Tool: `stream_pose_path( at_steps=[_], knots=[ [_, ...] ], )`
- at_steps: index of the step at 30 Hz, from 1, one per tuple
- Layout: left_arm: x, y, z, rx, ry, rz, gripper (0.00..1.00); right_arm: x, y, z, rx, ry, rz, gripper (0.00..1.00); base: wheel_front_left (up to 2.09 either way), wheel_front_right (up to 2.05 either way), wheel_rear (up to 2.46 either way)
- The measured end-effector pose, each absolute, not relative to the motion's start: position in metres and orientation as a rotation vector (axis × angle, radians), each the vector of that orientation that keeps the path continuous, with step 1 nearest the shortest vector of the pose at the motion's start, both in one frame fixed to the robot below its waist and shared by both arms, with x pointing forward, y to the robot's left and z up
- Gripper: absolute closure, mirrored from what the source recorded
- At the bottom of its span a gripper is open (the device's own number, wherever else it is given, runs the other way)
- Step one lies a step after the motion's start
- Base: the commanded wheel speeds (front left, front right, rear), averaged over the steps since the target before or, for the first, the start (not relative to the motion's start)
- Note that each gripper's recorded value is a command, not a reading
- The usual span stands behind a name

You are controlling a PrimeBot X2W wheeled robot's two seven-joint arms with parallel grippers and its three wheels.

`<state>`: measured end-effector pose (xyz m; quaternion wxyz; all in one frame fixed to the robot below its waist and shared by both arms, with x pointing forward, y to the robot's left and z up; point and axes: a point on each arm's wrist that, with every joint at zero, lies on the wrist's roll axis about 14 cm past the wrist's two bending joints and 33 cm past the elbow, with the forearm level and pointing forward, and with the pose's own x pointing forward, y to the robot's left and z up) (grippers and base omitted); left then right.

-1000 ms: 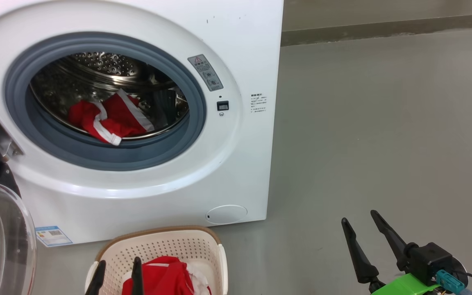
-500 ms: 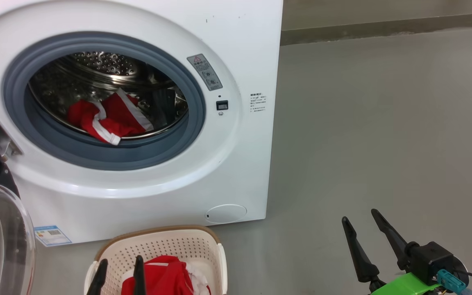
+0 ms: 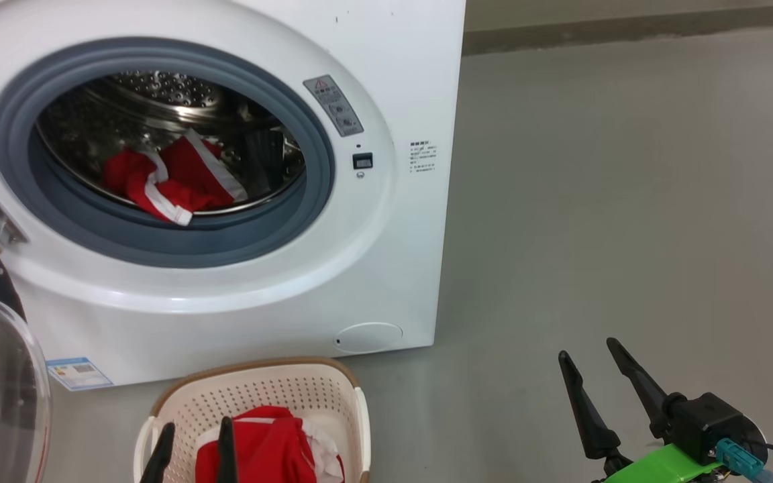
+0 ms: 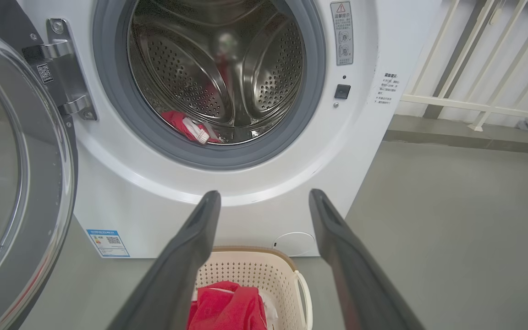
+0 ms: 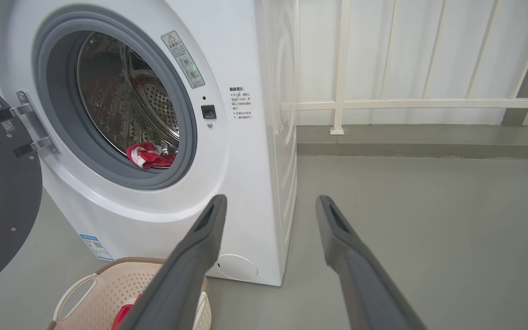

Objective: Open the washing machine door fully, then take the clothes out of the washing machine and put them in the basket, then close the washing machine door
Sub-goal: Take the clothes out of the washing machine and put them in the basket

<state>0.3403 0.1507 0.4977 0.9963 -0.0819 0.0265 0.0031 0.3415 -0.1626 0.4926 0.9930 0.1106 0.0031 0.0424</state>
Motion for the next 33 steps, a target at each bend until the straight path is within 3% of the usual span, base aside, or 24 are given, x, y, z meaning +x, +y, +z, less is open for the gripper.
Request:
stream_pose_path(
  at_steps=[15, 33],
  knots=[
    [0.437, 0.136, 0.473, -0.136, 0.075, -0.082, 0.0, 0.382, -0.167, 0.479, 0.199, 0.047, 0.074, 0.0, 0.0, 0.0, 0.0],
    [0.573, 0.136, 0.394, 0.063, 0.268, -0.185, 0.0, 0.426, -0.172, 0.422, 0.244, 0.143, 0.047, 0.0, 0.0, 0.0, 0.0]
  ],
)
